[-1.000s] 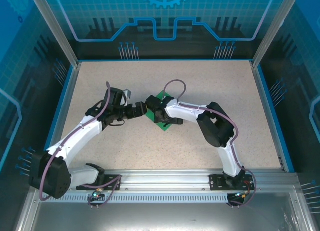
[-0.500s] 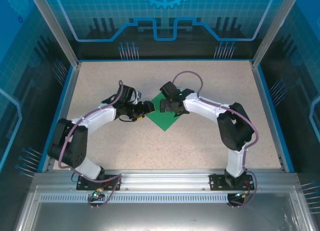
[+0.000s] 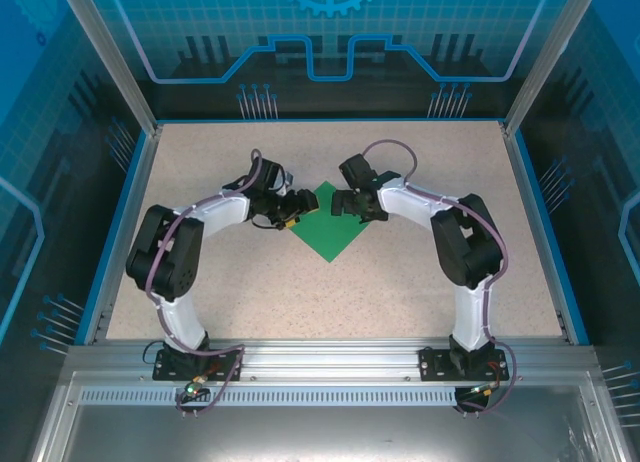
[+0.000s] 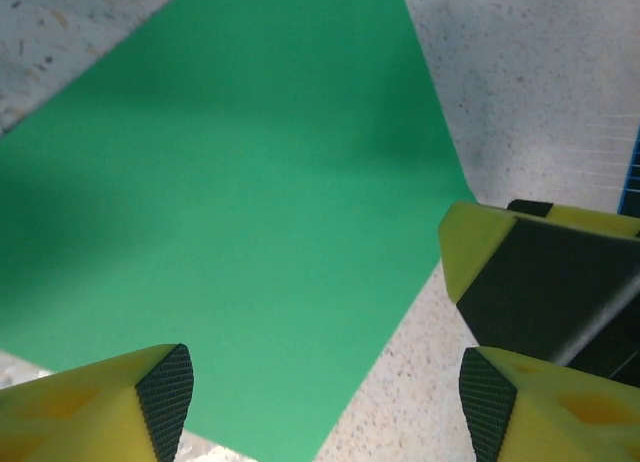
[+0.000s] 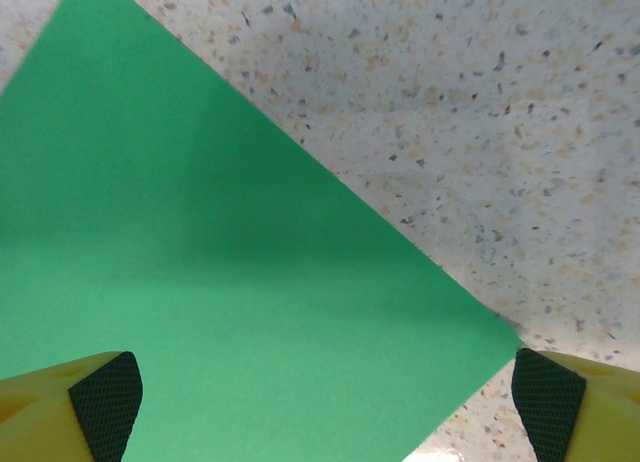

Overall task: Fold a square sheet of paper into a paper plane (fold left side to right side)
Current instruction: Pick up the square sheet of paper from the center of the table.

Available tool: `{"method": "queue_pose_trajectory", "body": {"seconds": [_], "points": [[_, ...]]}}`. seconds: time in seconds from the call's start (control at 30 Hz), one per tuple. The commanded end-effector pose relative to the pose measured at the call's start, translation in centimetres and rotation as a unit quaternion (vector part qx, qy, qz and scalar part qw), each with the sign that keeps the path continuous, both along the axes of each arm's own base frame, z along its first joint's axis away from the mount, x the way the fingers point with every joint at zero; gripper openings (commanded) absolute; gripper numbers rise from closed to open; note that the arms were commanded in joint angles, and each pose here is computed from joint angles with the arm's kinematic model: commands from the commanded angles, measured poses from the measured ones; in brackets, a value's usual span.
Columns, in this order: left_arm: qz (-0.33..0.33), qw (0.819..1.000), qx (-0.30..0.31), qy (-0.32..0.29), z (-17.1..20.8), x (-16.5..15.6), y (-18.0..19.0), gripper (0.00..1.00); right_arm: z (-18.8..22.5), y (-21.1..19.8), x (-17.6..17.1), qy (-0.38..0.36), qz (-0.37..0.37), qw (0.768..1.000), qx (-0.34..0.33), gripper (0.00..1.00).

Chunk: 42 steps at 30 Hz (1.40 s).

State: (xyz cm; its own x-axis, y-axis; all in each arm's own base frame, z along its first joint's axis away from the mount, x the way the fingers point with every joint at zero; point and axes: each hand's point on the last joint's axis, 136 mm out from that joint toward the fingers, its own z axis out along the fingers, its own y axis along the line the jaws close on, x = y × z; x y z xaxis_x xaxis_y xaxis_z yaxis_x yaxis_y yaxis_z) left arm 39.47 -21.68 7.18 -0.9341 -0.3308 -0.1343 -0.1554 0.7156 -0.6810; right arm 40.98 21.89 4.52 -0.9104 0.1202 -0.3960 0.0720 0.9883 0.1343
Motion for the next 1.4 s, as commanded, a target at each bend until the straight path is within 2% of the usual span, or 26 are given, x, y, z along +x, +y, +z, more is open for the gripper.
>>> {"method": "queue_pose_trajectory", "body": {"seconds": [0.0,0.2,0.5,0.57,0.67,0.8,0.9,1.07,1.2,1.37], "points": [[0.0,1.0,0.019,0.018,-1.4,0.3,0.5,0.74,-0.9,0.2,0.1,0.018,-0.01,1.0,-0.004,0.99],[0.0,0.998,0.031,0.055,-4.3,-0.7,0.8,0.7,-2.1,1.4,-0.3,0.034,0.005,0.999,0.004,0.99],[0.001,0.996,0.038,0.082,-6.8,-2.3,1.1,0.54,-2.6,5.9,-1.7,0.052,0.039,0.995,0.072,0.99],[0.001,0.996,0.038,0.081,-6.8,-2.3,1.1,0.53,-2.5,6.3,-1.7,0.054,0.044,0.994,0.079,0.95],[-0.001,0.997,0.034,0.069,-6.1,-2.0,1.1,0.53,-2.3,6.5,-1.7,0.047,0.062,0.994,0.082,0.85],[-0.01,1.0,0.02,0.022,-2.6,-1.3,1.1,0.54,-1.5,6.7,-1.5,0.037,0.077,0.99,0.112,0.55],[-0.005,1.0,-0.004,-0.018,0.9,-0.7,2.0,0.56,-0.3,7.2,-1.4,0.024,0.096,0.983,0.156,0.44],[0.024,0.995,-0.053,-0.082,6.8,-0.8,5.0,0.65,4.5,7.5,-1.1,-0.046,0.112,0.958,0.259,0.36],[0.05,0.986,-0.092,-0.129,11.0,-1.9,6.7,0.71,9.7,7.0,-1.5,-0.104,0.107,0.922,0.357,0.33],[0.063,0.968,-0.161,-0.182,15.8,-3.1,6.3,0.75,16.9,6.2,-2.5,-0.177,0.107,0.872,0.445,0.27]]}}
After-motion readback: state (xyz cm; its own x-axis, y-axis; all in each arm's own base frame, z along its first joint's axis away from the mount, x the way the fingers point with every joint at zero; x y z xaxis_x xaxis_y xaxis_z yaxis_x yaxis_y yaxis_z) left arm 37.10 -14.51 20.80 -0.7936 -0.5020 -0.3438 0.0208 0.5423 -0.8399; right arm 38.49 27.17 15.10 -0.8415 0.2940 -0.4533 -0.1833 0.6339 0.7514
